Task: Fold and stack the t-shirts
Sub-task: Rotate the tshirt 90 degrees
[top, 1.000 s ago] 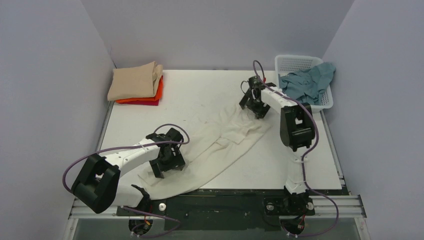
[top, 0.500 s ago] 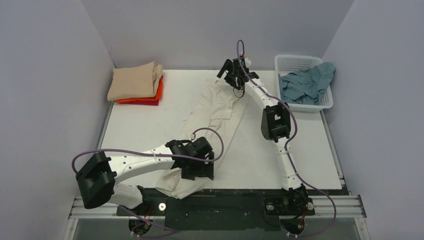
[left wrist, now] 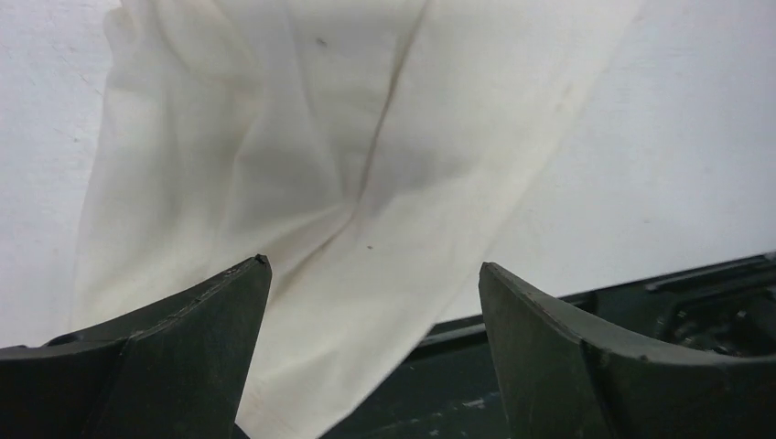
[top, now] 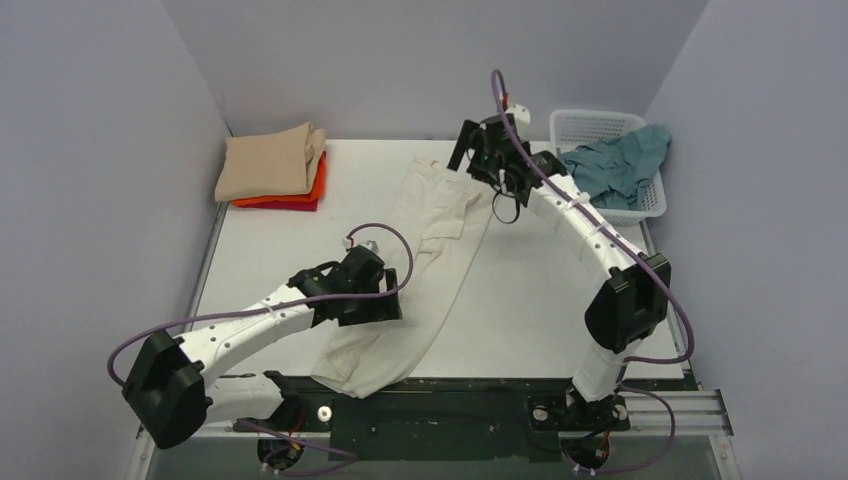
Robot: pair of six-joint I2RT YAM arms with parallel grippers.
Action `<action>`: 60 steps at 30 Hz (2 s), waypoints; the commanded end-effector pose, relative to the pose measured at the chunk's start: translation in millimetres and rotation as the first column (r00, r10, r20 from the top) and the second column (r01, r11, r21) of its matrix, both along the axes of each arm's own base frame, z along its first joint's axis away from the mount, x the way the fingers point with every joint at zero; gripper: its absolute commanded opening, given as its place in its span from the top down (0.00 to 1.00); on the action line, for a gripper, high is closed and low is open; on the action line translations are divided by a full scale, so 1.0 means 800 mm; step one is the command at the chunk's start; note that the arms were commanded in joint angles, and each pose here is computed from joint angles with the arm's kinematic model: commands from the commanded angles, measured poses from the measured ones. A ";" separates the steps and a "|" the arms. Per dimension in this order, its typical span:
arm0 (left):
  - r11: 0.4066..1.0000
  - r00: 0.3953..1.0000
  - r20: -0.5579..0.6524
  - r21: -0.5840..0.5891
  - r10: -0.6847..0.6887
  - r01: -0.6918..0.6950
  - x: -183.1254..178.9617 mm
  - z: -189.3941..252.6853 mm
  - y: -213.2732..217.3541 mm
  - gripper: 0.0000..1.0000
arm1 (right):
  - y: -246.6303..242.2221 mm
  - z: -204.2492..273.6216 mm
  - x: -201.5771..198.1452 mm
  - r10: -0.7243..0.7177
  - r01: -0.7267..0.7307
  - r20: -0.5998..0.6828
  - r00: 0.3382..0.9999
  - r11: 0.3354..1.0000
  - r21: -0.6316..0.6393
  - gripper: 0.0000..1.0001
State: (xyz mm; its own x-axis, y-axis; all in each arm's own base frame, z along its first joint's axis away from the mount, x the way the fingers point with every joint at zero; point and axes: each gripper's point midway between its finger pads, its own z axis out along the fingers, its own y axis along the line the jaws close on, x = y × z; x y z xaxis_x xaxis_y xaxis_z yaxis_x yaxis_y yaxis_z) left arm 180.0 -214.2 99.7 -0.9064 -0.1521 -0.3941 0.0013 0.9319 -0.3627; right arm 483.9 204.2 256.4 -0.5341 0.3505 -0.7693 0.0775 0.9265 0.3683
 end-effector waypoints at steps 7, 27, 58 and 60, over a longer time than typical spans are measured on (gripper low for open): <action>0.988 0.989 -0.098 0.096 -0.115 0.124 0.002 -0.082 0.005 0.05 | 0.062 -0.209 -0.162 0.019 -0.048 -0.389 0.921 0.997 -0.065 0.08; 0.984 0.983 -0.167 -0.175 -0.074 0.044 0.007 -0.070 -0.116 0.05 | 0.080 -0.319 -0.014 0.079 -0.106 -0.524 0.848 0.994 -0.022 0.14; 0.951 0.943 0.143 0.028 0.300 -0.307 -0.054 0.024 0.098 0.05 | 0.074 -0.201 -0.293 0.119 -0.294 -0.429 0.895 0.882 -0.368 0.12; 0.952 0.944 0.135 0.009 0.302 -0.306 -0.058 0.018 0.101 0.05 | 0.086 -0.209 -0.302 0.107 -0.298 -0.425 0.899 0.860 -0.414 0.13</action>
